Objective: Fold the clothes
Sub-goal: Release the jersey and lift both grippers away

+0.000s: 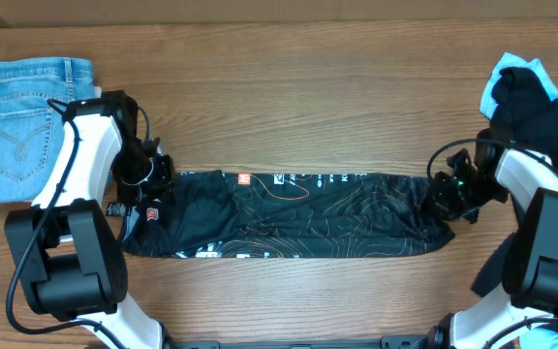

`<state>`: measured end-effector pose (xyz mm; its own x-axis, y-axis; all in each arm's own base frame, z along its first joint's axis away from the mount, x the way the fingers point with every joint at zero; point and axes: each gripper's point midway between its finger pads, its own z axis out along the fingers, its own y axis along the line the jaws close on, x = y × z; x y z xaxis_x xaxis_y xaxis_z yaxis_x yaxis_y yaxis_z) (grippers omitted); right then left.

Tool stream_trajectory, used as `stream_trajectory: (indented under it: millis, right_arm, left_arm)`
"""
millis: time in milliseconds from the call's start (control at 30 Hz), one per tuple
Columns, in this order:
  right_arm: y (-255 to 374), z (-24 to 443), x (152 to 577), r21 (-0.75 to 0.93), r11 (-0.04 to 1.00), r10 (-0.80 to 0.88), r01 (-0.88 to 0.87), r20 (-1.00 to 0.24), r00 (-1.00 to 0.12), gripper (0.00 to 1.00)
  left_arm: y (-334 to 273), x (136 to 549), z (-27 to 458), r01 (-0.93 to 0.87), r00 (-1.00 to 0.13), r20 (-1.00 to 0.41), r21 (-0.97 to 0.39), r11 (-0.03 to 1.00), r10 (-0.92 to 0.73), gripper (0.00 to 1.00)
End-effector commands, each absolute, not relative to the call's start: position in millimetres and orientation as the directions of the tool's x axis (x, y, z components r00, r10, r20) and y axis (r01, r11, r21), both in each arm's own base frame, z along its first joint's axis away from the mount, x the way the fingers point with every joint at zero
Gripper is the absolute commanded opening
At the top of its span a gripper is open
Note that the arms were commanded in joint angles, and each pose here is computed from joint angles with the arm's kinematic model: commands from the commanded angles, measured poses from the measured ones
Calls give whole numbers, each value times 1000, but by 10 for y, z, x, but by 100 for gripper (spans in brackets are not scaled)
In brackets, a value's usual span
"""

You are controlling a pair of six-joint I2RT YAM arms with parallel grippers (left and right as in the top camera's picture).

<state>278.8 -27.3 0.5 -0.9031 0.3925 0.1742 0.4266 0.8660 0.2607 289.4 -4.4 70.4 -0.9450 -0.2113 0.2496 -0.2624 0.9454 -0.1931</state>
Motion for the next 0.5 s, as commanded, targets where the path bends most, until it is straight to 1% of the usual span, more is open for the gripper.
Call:
stream_trajectory:
  millis: [0,233,367,467]
  right_arm:
    - [-643,52,2905,92,864,483,495,124,-867,4]
    - [-1037,555,3215,55,831,552,553,31,-833,4]
    - [-999,744,3267,53,841,538,539,33,-842,4]
    - [-802,772,3243,45,868,492,495,63,-868,4]
  left_arm:
    - [-55,2981,834,-253,-956,202,-213,944,-211,16]
    - [-35,3172,1024,-242,-967,137,-227,943,-215,16]
    - [-66,3187,1037,-242,-967,135,-246,938,-215,17]
    - [-69,3177,1038,-243,-967,139,-246,938,-214,17]
